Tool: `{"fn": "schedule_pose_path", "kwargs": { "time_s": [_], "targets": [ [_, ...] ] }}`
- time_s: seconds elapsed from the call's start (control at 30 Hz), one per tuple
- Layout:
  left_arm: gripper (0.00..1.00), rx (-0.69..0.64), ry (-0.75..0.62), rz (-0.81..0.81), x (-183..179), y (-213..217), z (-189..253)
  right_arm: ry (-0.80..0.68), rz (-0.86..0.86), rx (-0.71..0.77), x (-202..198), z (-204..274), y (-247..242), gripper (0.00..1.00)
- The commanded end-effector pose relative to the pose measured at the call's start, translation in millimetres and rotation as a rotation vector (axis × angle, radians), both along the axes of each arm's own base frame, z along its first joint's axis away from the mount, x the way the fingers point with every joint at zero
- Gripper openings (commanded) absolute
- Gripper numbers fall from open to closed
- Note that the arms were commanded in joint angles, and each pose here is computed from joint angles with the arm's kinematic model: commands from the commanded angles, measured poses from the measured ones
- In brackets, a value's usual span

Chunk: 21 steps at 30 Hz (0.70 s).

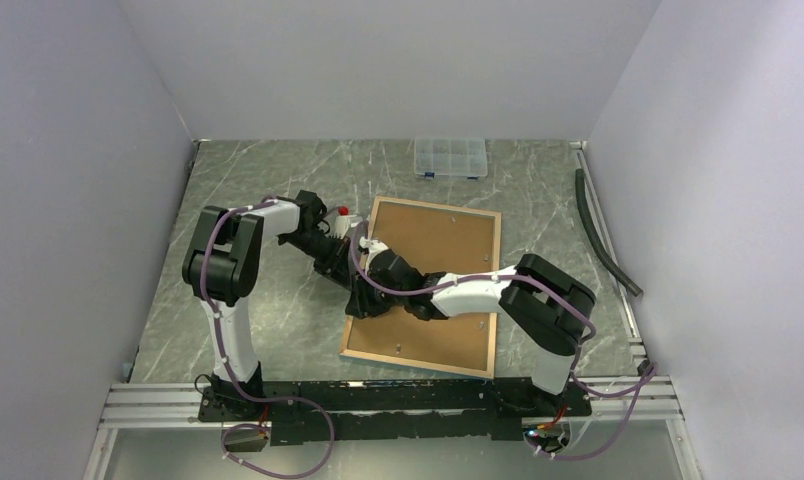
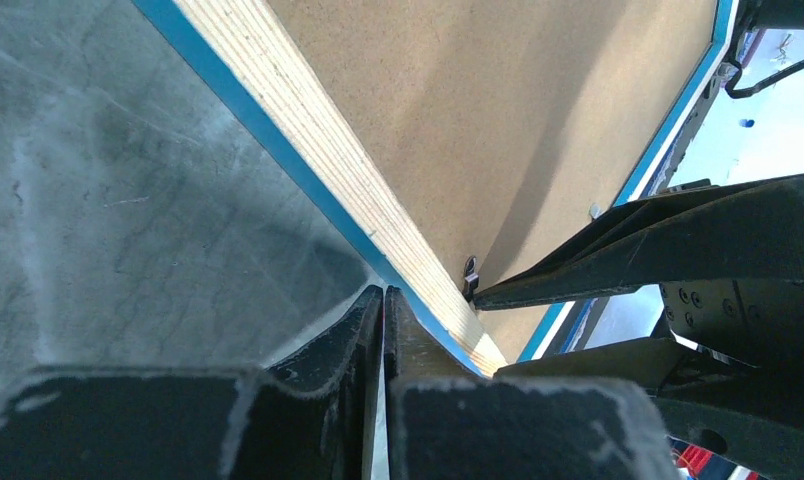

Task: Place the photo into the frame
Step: Install the photo frame at the center of the board.

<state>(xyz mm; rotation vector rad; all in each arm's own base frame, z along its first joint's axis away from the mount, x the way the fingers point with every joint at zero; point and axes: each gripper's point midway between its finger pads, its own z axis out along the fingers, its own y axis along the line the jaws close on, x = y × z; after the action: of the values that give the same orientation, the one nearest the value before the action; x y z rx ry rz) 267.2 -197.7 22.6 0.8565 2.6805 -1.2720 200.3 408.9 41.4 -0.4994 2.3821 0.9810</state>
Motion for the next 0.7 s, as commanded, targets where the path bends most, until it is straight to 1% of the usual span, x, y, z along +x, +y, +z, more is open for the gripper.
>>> {"fn": "schedule_pose_path", "kwargs": {
  "time_s": [0.0, 0.1, 0.23, 0.3, 0.4, 0.47, 0.5, 0.53, 0.57, 0.6, 0.67],
  "targets": [
    [0.1, -0.04, 0.002, -0.014, -3, -6, 4, -0.051, -0.049, -0.022, 13, -6, -4, 0.4],
    [0.1, -0.046, 0.004, -0.013, -3, -7, 3, -0.081, -0.059, -0.026, 17, -3, -6, 0.42],
    [0.09, -0.048, 0.009, -0.011, -3, -8, 3, -0.123, -0.022, 0.012, 18, 12, 1, 0.46],
    [0.09, -0.048, 0.009, -0.01, -3, -8, 5, -0.148, 0.01, 0.051, 15, 26, 7, 0.48],
    [0.1, -0.058, 0.003, 0.002, 2, -7, 16, -0.185, 0.032, 0.1, 12, 55, 10, 0.54],
    [0.12, -0.083, -0.021, 0.027, 13, -3, 30, -0.214, 0.012, 0.123, 14, 75, 5, 0.6],
    [0.14, -0.094, -0.036, 0.043, 20, -1, 37, -0.225, -0.008, 0.124, 15, 81, 0, 0.65],
    [0.17, -0.104, -0.051, 0.059, 27, 1, 45, -0.244, -0.03, 0.129, 18, 91, -5, 0.74],
    [0.19, -0.116, -0.067, 0.069, 34, 3, 53, -0.262, -0.049, 0.127, 20, 99, -11, 0.89],
    [0.21, -0.127, -0.077, 0.079, 40, 4, 60, -0.287, -0.078, 0.123, 25, 110, -17, 0.98],
    [0.28, -0.145, -0.104, 0.096, 54, 5, 74, -0.318, -0.168, 0.1, 39, 124, -34, 1.0]
  ]
}}
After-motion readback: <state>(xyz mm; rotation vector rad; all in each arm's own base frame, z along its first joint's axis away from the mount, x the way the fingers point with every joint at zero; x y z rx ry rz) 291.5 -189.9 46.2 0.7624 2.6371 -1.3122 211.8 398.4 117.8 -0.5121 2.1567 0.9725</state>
